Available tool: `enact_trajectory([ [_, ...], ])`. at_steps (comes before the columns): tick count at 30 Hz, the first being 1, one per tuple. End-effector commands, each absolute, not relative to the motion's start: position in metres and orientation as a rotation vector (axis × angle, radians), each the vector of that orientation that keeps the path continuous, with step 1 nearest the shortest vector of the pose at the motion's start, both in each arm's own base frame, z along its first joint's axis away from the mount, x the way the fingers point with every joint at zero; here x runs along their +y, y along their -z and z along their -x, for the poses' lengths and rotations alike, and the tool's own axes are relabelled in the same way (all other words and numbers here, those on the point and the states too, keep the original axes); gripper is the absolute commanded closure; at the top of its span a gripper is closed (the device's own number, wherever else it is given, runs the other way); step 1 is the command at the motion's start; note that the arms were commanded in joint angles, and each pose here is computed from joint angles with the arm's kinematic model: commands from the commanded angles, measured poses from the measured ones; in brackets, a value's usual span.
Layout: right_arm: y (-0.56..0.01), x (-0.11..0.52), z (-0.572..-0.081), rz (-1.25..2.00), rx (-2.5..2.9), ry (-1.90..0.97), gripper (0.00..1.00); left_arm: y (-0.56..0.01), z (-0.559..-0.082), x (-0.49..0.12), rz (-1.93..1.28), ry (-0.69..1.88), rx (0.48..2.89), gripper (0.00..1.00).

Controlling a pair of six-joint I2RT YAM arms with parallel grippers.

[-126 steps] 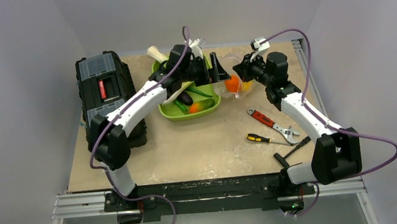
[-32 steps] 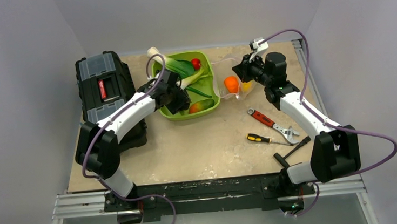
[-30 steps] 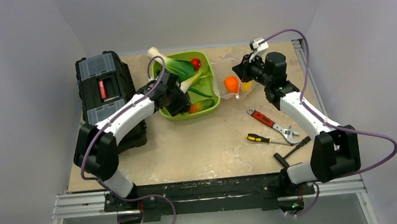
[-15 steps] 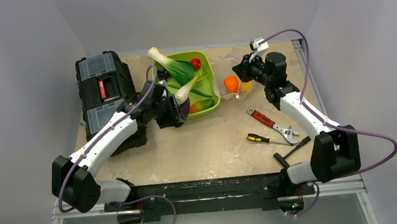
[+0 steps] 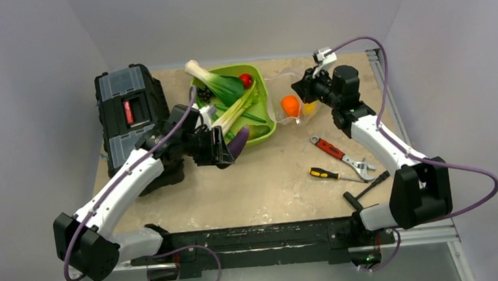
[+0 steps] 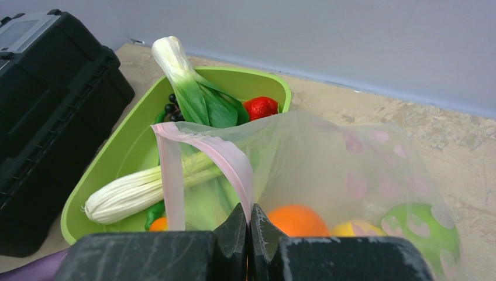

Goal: Place the food in the zip-top bag and seal the zipper
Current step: Pick up the fake vegetable from the bin, then place the fake vegetable in the zipper food storage bag.

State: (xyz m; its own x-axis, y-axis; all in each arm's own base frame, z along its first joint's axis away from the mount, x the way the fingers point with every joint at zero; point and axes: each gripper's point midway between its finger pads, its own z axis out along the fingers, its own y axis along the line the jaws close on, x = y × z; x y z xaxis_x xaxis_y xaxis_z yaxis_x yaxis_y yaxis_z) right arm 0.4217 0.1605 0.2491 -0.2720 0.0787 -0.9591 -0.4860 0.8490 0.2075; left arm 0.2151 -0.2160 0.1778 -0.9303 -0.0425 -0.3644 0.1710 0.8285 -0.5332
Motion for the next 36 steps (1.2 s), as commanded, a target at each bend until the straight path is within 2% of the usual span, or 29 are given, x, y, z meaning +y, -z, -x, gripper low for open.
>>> enact_trajectory([
  [1,-0.265,0.164,-0.424,0.33,1.713,-0.56,1.0,-0.228,-0.213,-0.242,-0.3,1.052,2.456,1.0],
  [5,-0.266,0.165,-0.423,0.338,1.707,-0.567,1.0,-0.266,-0.221,-0.267,-0.342,1.229,2.36,1.0],
  [11,-0.269,0.166,-0.421,0.345,1.699,-0.574,1.0,-0.293,-0.252,-0.3,-0.308,1.333,2.319,1.0],
  [20,-0.273,0.168,-0.417,0.363,1.682,-0.583,1.0,-0.287,-0.284,-0.339,-0.251,1.426,2.411,0.99],
  [26,-0.277,0.168,-0.414,0.369,1.672,-0.586,1.0,-0.272,-0.306,-0.349,-0.145,1.38,2.49,0.89],
  [33,-0.278,0.169,-0.414,0.377,1.667,-0.59,1.0,-0.259,-0.33,-0.362,-0.052,1.373,2.524,0.84],
  [36,-0.276,0.169,-0.414,0.375,1.669,-0.587,1.0,-0.255,-0.342,-0.368,-0.034,1.35,2.551,0.74],
])
